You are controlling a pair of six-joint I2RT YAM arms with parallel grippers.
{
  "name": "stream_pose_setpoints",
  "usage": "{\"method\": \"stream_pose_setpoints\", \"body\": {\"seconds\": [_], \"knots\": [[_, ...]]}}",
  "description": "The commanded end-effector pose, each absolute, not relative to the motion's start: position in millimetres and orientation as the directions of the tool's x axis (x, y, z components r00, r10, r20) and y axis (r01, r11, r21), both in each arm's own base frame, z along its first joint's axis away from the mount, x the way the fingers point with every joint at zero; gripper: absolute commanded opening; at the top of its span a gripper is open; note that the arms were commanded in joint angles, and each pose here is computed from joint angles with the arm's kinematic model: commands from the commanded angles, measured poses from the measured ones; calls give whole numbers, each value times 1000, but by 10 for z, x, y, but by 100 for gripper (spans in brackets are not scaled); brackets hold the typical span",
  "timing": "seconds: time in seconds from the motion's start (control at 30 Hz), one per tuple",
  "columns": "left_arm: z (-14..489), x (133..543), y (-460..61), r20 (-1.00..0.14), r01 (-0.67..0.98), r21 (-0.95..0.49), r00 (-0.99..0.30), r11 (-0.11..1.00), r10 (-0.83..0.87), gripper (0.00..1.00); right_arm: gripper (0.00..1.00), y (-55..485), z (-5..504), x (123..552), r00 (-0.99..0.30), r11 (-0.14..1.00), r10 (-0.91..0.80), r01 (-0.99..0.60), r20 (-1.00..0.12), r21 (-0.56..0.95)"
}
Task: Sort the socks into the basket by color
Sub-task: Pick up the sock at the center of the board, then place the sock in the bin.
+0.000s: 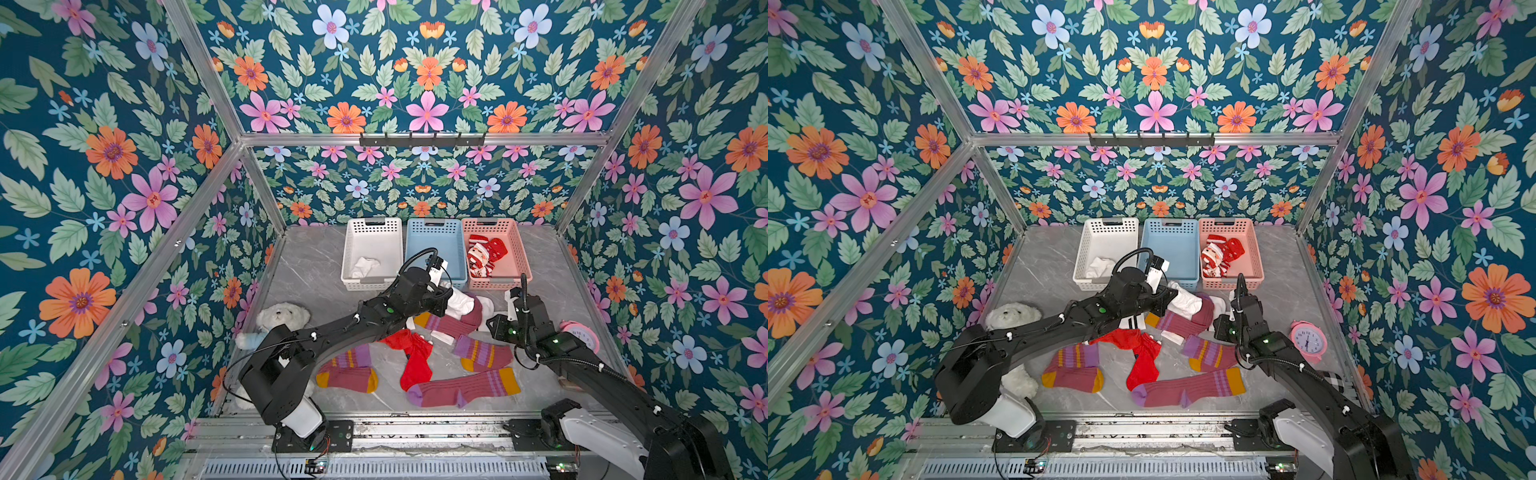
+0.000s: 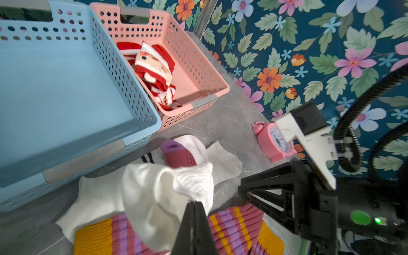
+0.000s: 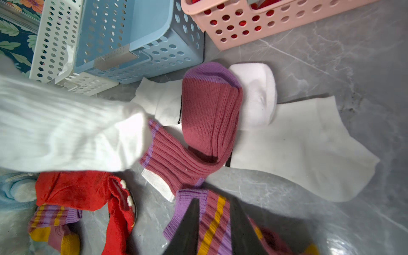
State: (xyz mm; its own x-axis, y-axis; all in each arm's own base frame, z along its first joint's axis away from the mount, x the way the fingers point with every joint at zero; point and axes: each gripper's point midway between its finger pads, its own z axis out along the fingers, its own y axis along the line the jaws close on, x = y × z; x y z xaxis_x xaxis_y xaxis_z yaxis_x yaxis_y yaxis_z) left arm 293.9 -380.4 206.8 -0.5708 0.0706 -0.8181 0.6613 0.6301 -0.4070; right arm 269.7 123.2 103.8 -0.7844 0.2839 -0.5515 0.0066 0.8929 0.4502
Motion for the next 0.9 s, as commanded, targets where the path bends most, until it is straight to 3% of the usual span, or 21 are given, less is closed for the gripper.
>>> {"method": "stream_pose_setpoints", "body": {"seconds": [0.0, 0.23, 0.5, 0.87], "knots": [[2252, 2986, -3764, -851, 669, -382, -524, 637, 40, 0, 27, 1221, 1052, 2714, -778, 891, 299, 19, -553, 454], [2380, 3257, -3470, -861, 580, -343, -509, 738, 0, 0, 27, 1237, 1065, 2739, -777, 890, 296, 14, -555, 455], [2579, 3828, -2684, -882, 408, -310, -462, 859, -99, 0, 27, 1297, 1107, 2747, -786, 881, 288, -6, -547, 473], [2589, 4587, -1950, -895, 262, -307, -407, 915, -183, 0, 27, 1258, 1089, 2629, -799, 882, 291, 10, -527, 472]]}}
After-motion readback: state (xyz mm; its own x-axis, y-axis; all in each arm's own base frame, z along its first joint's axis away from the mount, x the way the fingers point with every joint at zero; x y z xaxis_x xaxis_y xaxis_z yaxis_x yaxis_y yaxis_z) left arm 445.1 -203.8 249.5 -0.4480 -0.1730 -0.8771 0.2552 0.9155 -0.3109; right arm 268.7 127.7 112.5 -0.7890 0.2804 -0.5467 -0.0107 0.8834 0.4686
